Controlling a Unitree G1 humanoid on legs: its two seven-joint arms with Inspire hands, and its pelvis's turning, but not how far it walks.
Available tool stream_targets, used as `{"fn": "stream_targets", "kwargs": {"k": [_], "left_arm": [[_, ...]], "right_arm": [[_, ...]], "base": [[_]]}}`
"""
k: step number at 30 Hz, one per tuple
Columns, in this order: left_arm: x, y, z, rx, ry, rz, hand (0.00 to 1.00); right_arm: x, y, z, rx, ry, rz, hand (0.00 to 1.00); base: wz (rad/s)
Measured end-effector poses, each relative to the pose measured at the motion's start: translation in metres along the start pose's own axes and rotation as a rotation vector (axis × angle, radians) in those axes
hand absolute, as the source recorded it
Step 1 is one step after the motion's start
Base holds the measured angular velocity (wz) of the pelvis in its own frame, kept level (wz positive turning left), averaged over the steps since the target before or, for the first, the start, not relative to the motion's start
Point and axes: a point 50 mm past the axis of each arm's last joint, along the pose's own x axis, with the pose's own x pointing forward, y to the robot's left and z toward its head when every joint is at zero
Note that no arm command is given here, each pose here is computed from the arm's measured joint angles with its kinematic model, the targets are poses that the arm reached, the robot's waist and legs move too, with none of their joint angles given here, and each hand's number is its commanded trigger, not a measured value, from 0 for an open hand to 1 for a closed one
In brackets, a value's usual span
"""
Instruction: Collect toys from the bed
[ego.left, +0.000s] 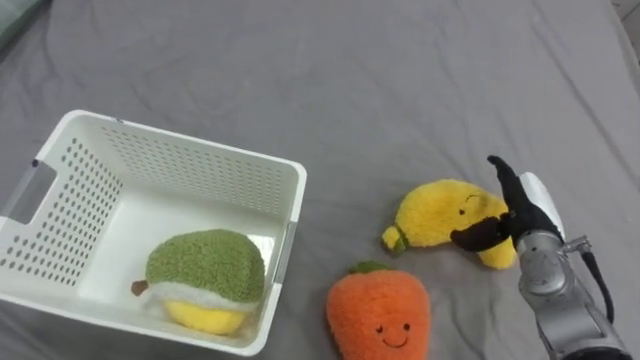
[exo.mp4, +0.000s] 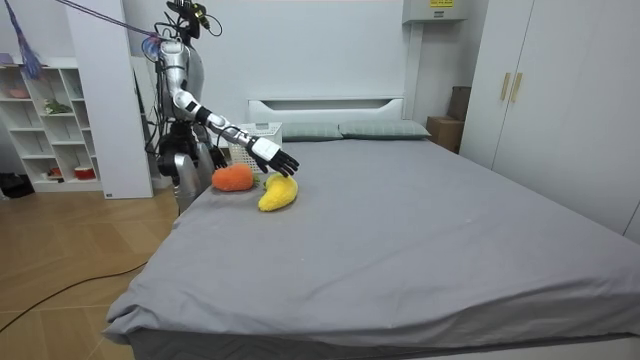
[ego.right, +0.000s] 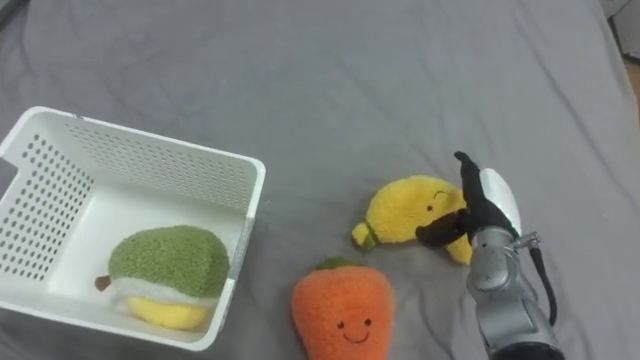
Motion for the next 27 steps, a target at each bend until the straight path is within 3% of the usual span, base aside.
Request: {"fn": "stream_targets", "kwargs": {"k": [19,20,21,22,27], "left_arm": [[-0.004,-0.011,-0.016,-0.017,0.07,-0.088,0.0],[-0.004,-0.011,-0.016,-0.023,0.071,-0.089,0.0],[-0.005,-0.011,-0.016,-0.023,0.071,-0.094,0.0],[-0.005,-0.013,-0.016,-0.015,0.071,-0.101,0.0],[-0.005,-0.016,-0.014,0.007,0.062,-0.121,0.0]], "right_arm": [[0.014,-0.003,-0.021,-0.064,0.135,0.04,0.0],[0.014,-0.003,-0.023,-0.068,0.147,0.044,0.65],[0.014,-0.003,-0.026,-0.073,0.164,0.048,0.91],[0.014,-0.003,-0.027,-0.083,0.171,0.05,1.0],[0.017,-0.01,-0.033,-0.145,0.187,0.041,1.0]], "base": [[0.09],[0.21],[0.13],[0.12],[0.13]]}}
